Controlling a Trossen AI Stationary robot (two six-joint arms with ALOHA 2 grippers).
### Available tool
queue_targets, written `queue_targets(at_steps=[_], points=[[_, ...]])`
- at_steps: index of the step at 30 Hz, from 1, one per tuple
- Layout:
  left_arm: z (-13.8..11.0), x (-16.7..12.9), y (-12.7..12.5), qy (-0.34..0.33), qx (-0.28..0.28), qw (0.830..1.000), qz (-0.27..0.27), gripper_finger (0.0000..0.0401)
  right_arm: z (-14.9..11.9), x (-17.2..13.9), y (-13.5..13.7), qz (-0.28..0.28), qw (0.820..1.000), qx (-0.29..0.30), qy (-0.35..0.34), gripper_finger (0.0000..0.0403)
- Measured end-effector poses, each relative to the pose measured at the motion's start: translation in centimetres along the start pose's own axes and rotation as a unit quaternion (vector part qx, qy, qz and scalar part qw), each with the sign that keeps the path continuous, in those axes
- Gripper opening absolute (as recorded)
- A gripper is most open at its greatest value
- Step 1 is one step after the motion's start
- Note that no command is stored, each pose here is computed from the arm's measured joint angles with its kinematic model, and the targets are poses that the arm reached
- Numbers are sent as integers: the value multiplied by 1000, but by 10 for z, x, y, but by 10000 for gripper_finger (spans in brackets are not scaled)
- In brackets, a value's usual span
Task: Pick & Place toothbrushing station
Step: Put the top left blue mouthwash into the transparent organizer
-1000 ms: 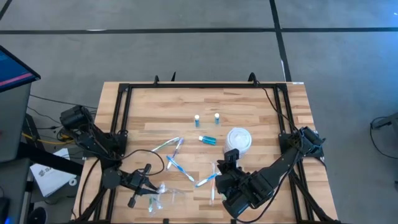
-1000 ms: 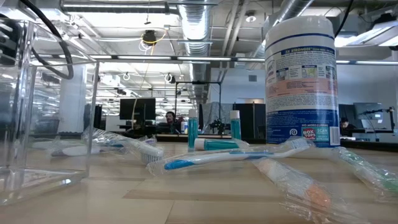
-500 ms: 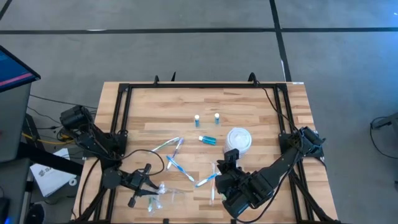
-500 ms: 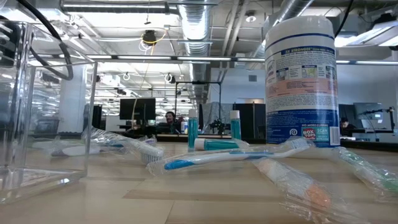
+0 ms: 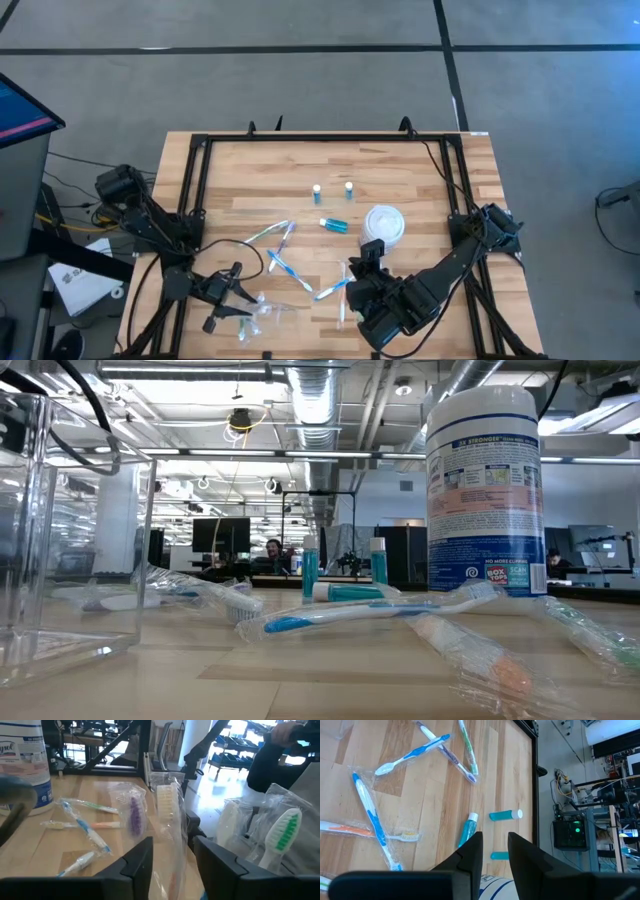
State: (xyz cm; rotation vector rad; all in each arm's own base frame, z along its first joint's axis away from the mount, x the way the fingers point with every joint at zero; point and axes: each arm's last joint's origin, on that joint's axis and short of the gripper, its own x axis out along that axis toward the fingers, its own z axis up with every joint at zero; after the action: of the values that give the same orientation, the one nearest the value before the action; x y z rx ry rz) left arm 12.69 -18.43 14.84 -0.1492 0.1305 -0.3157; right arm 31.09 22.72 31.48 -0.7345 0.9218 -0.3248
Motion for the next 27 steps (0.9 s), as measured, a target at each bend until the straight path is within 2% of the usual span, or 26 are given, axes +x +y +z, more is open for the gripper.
queue_targets(at_steps=[9,13,17,21,27], points=[[3,-1,0,-7,9,1000,4,142,0,0,0,0,1000,0,0,82],[15,-4,0,-30,-8,1000,-1,139,0,1,-1,0,1000,1,1,82],[30,-9,2,-58,4,998,0,134,1,2,-1,-1,1000,3,1,82],[44,-13,8,-88,-1,995,43,129,1,3,-3,-2,1000,4,3,82],[59,-16,22,-122,-35,983,135,118,1,4,-3,-3,1000,5,4,82]])
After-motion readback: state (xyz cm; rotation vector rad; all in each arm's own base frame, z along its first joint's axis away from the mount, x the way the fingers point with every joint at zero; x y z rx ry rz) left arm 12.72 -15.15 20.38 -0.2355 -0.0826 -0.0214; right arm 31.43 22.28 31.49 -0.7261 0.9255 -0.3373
